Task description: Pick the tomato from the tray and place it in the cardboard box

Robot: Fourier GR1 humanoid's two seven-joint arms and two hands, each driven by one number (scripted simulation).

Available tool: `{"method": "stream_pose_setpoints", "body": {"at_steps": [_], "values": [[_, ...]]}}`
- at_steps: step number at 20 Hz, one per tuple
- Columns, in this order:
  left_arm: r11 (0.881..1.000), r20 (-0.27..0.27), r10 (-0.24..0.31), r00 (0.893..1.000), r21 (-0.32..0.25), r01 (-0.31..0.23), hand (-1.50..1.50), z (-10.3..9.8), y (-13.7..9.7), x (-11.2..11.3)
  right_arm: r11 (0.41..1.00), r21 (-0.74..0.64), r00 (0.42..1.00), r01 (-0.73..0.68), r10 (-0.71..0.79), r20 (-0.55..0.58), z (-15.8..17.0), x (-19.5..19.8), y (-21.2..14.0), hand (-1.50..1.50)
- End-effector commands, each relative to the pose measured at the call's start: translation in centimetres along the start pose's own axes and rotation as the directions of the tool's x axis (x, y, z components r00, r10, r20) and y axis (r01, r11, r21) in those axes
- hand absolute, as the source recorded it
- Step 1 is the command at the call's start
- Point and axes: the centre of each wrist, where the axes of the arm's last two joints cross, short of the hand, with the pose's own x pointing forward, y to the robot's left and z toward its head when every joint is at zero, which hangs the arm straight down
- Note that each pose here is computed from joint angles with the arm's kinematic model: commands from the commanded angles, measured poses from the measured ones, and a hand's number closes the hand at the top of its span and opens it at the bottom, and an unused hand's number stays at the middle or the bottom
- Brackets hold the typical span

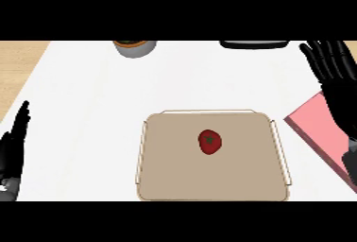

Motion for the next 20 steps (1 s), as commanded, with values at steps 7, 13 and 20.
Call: {"method": "stream_pose_setpoints", "body": {"at_steps": [7,13,20], "values": [[0.845,-0.063,0.440,0.896,-0.307,-0.437,0.00,0.6,-4.7,6.0,0.944,0.121,0.939,-0.306,0.320,-0.123,-0.8,-2.4,-1.2,-1.50],[0.807,-0.106,0.495,0.862,-0.313,-0.502,0.00,0.2,-2.2,6.0,0.995,0.094,0.989,0.043,-0.056,0.139,3.2,-8.6,3.9,-1.50],[0.805,-0.107,0.501,0.859,-0.306,-0.507,0.00,0.5,-0.8,6.9,0.840,0.395,0.926,-0.371,0.367,0.088,-0.2,-3.2,2.1,-1.50]]}}
